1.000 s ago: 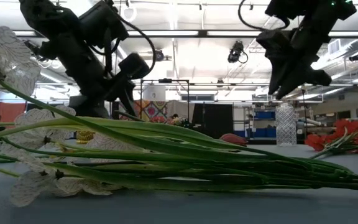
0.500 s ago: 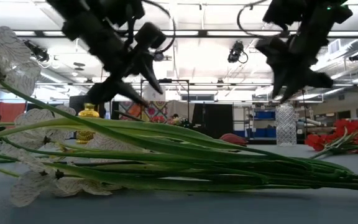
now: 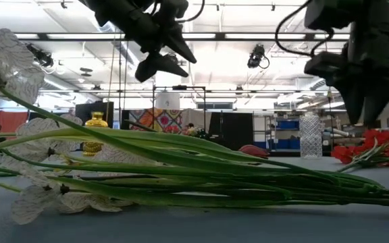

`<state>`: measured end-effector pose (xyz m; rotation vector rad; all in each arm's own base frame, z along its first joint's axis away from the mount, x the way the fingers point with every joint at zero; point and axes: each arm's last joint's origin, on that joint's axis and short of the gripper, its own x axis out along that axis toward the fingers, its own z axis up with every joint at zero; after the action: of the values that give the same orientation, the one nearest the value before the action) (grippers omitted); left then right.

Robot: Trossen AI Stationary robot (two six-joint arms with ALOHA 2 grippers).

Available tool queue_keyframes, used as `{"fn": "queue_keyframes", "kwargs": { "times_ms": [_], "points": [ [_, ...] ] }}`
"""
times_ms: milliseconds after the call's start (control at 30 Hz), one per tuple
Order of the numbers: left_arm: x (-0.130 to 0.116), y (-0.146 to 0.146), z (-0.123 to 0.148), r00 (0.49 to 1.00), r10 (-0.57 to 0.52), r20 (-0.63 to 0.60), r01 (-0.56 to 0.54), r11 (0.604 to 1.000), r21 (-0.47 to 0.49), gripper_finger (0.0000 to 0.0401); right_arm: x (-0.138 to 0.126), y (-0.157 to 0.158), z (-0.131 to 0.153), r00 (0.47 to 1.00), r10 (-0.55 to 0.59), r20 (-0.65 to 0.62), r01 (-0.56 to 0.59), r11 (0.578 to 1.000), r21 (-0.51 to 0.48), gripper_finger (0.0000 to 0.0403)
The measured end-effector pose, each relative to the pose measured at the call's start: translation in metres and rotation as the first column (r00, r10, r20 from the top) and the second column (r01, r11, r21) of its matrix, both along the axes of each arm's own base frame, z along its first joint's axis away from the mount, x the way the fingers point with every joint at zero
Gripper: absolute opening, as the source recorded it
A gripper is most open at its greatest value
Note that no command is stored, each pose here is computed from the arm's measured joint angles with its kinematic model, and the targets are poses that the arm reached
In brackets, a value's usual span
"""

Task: Sort flowers into vase by color
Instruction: Put the bottom orange flowers into the transparent vase

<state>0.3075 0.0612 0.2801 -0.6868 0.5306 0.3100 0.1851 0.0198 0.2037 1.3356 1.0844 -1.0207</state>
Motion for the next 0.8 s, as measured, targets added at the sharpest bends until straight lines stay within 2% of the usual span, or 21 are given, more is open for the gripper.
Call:
{"fn": "queue_keyframes", "kwargs": {
  "times_ms": [100, 300, 567, 800],
  "points": [
    [0.0, 0.007, 0.005, 0.999, -0.031, 0.009, 0.031, 0.999, 0.036, 0.018, 0.0, 0.005, -0.004, 0.996, -0.072, -0.045, 0.071, 0.997, -0.016, 0.0109],
    [-0.003, 0.015, 0.008, 0.996, -0.085, 0.011, 0.084, 0.996, 0.029, 0.018, 0.002, 0.007, -0.02, 0.95, -0.242, -0.198, 0.247, 0.969, -0.001, 0.0112],
    [-0.01, 0.025, 0.002, 0.989, -0.135, -0.059, 0.137, 0.99, 0.035, 0.018, 0.023, 0.006, -0.038, 0.919, -0.351, -0.178, 0.361, 0.932, 0.025, 0.0112],
    [-0.017, 0.035, -0.001, 0.976, -0.199, -0.086, 0.202, 0.979, 0.03, 0.018, 0.024, 0.002, -0.046, 0.833, -0.517, -0.198, 0.517, 0.854, -0.052, 0.0113]
  ]
}}
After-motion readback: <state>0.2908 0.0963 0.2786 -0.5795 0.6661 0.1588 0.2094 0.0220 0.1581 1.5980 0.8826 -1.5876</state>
